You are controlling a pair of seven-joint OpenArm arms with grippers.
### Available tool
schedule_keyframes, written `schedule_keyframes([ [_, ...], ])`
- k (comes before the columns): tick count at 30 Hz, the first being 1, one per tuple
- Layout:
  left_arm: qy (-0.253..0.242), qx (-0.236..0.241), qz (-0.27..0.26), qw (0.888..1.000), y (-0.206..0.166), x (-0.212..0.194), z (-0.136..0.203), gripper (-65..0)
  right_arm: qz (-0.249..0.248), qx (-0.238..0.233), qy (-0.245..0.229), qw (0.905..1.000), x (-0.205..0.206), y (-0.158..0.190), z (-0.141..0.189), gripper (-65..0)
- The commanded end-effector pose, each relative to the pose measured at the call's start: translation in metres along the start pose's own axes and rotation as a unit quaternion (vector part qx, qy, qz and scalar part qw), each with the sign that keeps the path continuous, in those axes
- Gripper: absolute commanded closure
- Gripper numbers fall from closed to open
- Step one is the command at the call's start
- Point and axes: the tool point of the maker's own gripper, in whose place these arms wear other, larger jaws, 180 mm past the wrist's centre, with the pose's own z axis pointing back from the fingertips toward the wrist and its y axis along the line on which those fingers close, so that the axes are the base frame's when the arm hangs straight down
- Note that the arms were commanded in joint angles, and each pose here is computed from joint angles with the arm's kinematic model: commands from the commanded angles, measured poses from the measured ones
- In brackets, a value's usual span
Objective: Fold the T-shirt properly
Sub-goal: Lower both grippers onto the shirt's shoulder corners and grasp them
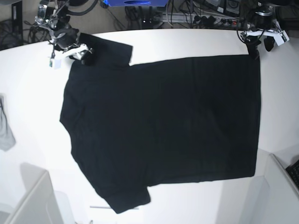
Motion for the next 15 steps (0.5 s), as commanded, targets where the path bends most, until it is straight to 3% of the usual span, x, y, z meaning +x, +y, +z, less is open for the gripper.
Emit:
schedule_keyframes([
  [1,-0.017,-0.010,-0.002,1.000,-0.004,0.011,-0.002,-46.4,-0.001,-0.018,0.041,0.9990,-0.020,-0.009,0.001,-36.8],
  [3,-0.015,-0.008,-0.001,1.000,-0.003,0.008,-0.004,-46.4,-0.001,-0.018,0.041,0.9990,-0.020,-0.009,0.001,-35.3],
  [5,-0.011,-0.003,0.001,1.000,0.001,0.004,-0.005,-46.4,-0.001,-0.017,0.041,0.9990,-0.019,-0.009,0.001,-27.5],
  [9,-0.006,0.002,0.007,1.000,0.003,0.000,-0.010,-46.4,-0.009,-0.021,0.052,0.9984,-0.026,-0.013,-0.004,0.0],
  [15,0.035,-0.002,0.017,0.999,-0.002,-0.009,-0.025,-46.4,-0.021,-0.025,0.070,0.9970,-0.038,-0.019,-0.010,0.0],
])
